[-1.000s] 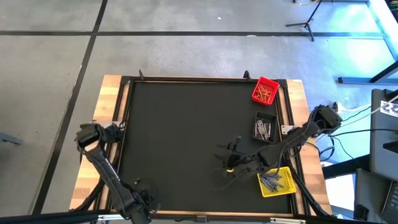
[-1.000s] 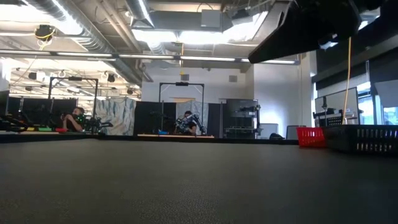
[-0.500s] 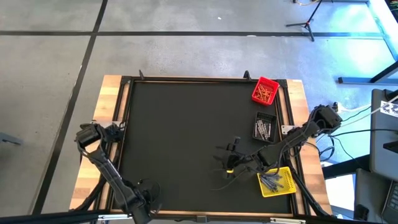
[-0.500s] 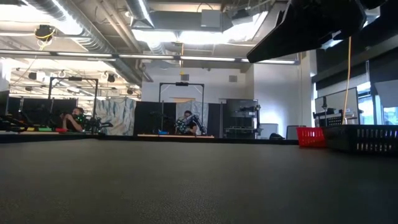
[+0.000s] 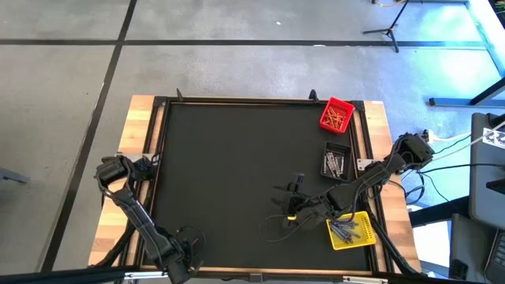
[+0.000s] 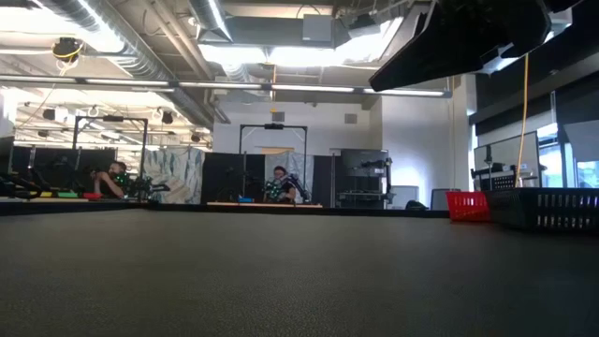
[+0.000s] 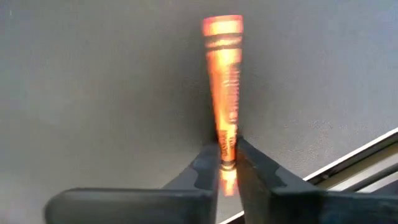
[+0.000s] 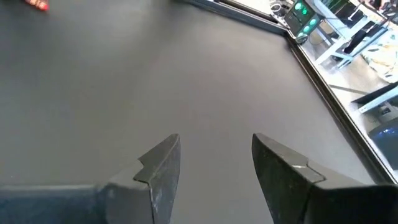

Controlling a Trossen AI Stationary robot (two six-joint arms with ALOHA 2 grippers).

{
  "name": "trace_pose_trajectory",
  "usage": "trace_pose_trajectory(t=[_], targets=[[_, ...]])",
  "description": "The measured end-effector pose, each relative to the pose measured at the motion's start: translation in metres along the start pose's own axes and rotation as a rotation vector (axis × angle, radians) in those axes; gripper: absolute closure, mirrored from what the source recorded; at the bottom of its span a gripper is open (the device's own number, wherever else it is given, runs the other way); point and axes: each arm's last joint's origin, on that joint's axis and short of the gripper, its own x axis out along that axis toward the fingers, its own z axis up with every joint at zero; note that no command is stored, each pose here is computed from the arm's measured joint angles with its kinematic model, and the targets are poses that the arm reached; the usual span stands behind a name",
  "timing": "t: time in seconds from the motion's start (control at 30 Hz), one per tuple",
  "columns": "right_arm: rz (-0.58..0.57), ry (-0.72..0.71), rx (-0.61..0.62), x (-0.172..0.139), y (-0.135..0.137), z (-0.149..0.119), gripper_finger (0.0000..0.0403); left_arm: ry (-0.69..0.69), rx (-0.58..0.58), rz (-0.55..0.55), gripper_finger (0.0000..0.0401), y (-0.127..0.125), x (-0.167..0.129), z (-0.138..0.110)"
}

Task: Sort crayons
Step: Put the orange crayon into the red bin

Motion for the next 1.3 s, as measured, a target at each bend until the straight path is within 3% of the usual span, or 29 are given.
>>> trace_pose_trajectory(t=[0.1, 0.23, 0.37, 0.53, 0.63, 0.73, 1.03, 1.13, 1.3], targets=[[0.007, 0.001, -0.002, 0.0, 0.0, 0.0, 0.0205, -0.01, 0.036, 0.0, 0.0389, -0.001, -0.002, 0.0], [0.064, 0.009, -0.037, 0.0, 0.002, 0.0, 0.0205, -0.05, 0.105, 0.009, 0.0393, -0.005, -0.009, -0.002], [0.214, 0.015, -0.072, 0.002, 0.009, -0.001, 0.0205, -0.29, 0.265, -0.096, 0.039, -0.016, -0.022, -0.003], [0.305, -0.042, -0.123, 0.015, 0.024, -0.003, 0.0205, -0.724, 0.424, -0.236, 0.039, -0.026, -0.026, 0.0], [0.421, -0.151, -0.139, 0.023, 0.035, 0.001, 0.0205, -0.929, 0.516, -0.241, 0.039, -0.034, -0.022, 0.008], [0.527, -0.307, -0.113, 0.028, 0.041, 0.011, 0.0205, -1.039, 0.577, -0.23, 0.039, -0.043, -0.013, 0.016], [0.635, -0.524, 0.038, 0.053, 0.036, 0.02, 0.0205, -1.22, 0.716, -0.103, 0.0389, -0.071, -0.006, 0.045], [0.691, -0.566, 0.044, 0.056, 0.039, 0.018, 0.0205, -1.259, 0.716, -0.081, 0.0389, -0.076, -0.009, 0.052], [0.683, -0.61, 0.033, 0.055, 0.039, 0.021, 0.0218, -1.266, 0.744, -0.059, 0.0389, -0.083, -0.011, 0.061]])
